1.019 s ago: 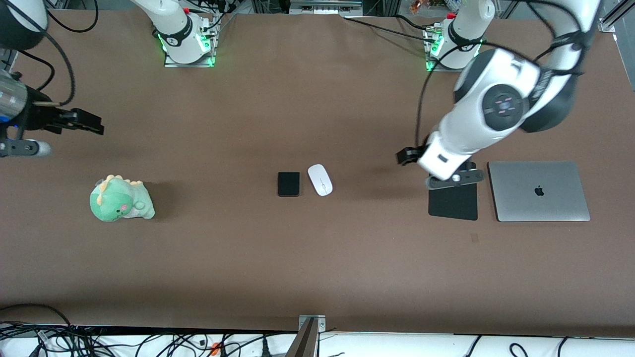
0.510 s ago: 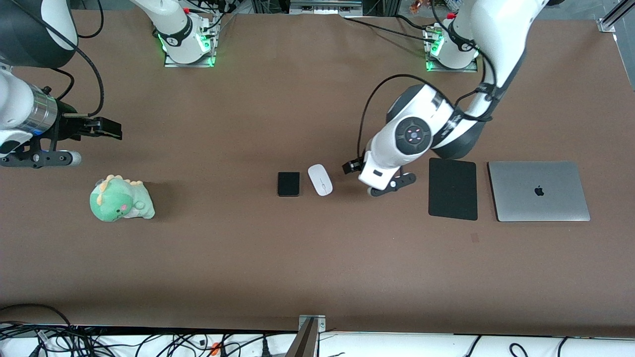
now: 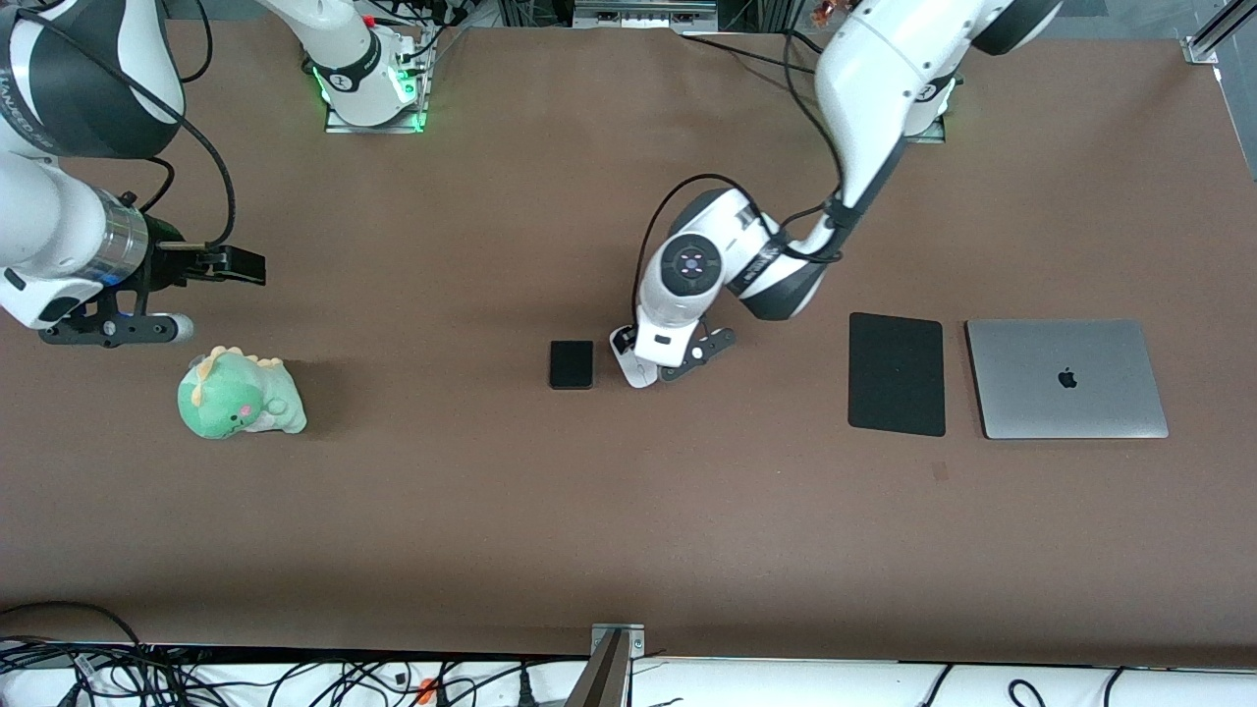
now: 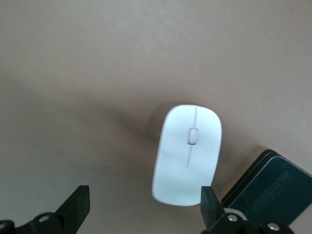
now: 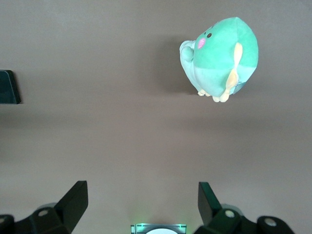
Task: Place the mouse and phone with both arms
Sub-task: 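Lower the left gripper and grasp the white mouse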
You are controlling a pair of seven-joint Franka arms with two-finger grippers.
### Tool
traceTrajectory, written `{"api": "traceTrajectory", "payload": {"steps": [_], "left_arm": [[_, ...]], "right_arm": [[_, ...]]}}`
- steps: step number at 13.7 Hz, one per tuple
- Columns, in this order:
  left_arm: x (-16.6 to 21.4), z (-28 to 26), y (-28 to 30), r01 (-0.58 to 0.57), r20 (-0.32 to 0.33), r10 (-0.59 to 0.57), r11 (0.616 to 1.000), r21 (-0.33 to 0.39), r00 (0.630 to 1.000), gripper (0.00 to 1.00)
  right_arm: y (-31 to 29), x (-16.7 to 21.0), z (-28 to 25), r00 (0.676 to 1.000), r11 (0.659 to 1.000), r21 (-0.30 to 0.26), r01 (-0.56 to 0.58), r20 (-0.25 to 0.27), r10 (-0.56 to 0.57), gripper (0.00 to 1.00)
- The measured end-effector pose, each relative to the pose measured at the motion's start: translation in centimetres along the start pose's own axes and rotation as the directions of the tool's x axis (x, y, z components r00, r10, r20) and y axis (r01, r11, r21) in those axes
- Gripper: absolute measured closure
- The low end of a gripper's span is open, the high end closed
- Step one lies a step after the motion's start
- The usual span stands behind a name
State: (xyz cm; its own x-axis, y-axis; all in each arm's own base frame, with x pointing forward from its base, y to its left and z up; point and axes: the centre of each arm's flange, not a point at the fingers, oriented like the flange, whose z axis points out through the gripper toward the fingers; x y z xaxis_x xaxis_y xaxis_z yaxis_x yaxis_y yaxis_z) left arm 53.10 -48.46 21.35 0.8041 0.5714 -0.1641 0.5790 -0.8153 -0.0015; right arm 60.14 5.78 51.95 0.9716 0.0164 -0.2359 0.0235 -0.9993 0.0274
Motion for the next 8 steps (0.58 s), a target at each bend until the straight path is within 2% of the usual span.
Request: {"api": "traceTrajectory", "payload": {"steps": [3,8], "left_arm": [[-0.8,2.3,2.1,0.039,-0.007,-0.039,0.999,-0.01,0.999,0.0],[0.7,2.9,2.5,0.059,-0.015,-0.059,0.998,-0.016,0.998,0.0]], "right_arm": [[-0.2,0.2,0.5,1.0,1.0,-0.001,0.001,0.009,-0.001,0.0],[-0.6,0.5,1.4,1.0,1.0,0.011,-0.004,0.029,0.004,0.0]]}}
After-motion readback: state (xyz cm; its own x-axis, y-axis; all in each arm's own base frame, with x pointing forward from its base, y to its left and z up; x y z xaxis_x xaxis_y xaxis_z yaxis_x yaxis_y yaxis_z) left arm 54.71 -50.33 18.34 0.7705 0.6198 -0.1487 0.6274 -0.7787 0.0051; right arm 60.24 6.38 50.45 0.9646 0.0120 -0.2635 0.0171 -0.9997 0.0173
